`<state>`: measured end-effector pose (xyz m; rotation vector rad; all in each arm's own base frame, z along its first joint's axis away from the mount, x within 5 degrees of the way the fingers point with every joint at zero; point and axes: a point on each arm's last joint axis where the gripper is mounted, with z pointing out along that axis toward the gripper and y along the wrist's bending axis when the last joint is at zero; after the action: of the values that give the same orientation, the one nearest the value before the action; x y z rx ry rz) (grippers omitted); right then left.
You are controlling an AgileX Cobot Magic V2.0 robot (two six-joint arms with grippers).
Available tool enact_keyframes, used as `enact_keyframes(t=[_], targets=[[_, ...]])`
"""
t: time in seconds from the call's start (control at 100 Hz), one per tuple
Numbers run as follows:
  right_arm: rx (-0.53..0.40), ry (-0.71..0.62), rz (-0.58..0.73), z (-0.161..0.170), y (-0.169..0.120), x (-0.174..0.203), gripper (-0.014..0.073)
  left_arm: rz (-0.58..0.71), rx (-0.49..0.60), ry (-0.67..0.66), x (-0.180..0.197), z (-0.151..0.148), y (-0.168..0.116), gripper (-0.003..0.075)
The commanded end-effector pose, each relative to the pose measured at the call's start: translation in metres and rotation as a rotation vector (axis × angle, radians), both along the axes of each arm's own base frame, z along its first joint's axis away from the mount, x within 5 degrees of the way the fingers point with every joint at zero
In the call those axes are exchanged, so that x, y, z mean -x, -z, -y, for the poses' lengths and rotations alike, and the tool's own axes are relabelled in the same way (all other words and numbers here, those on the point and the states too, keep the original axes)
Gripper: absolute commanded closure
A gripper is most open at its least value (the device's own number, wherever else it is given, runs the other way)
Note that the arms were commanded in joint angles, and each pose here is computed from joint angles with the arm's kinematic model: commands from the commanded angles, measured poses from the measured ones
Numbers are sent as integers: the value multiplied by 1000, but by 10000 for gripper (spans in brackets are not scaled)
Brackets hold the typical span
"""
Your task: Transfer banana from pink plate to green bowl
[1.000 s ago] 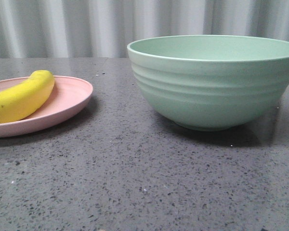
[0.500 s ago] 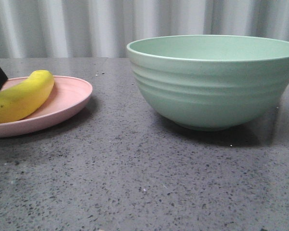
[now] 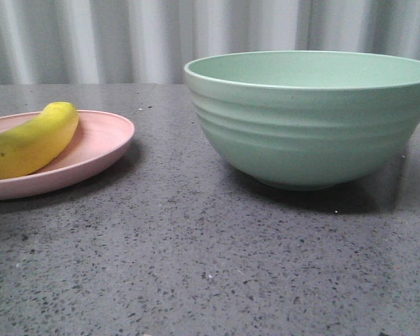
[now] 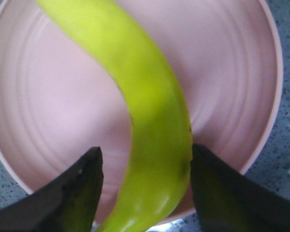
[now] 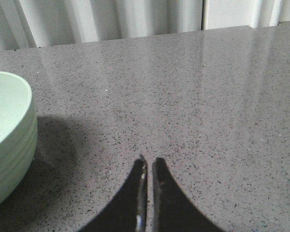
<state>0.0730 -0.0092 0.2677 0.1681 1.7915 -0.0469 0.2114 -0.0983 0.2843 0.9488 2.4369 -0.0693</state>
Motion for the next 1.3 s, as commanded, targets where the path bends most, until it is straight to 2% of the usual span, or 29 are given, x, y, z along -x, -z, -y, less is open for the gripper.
enact_keyframes(t=[0.0, 0.28, 0.62, 0.71, 0.88, 1.05, 1.29], targets=[[17, 6, 85, 1, -16, -2, 659, 59, 18, 12, -4, 4, -11, 352], [16, 6, 81, 1, -16, -2, 659, -4, -11, 12, -16, 9, 5, 352], [16, 6, 79, 1, -16, -2, 659, -8, -9, 11, -18, 10, 7, 359], [16, 6, 79, 1, -16, -2, 659, -11, -2, 9, -18, 11, 7, 415], [16, 6, 79, 1, -16, -2, 659, 1, 3, 8, -19, 11, 7, 604], [16, 6, 79, 1, -16, -2, 659, 12, 8, 8, -20, 12, 6, 739], [16, 6, 79, 1, -16, -2, 659, 4, 36, 2, -19, 14, 6, 740]])
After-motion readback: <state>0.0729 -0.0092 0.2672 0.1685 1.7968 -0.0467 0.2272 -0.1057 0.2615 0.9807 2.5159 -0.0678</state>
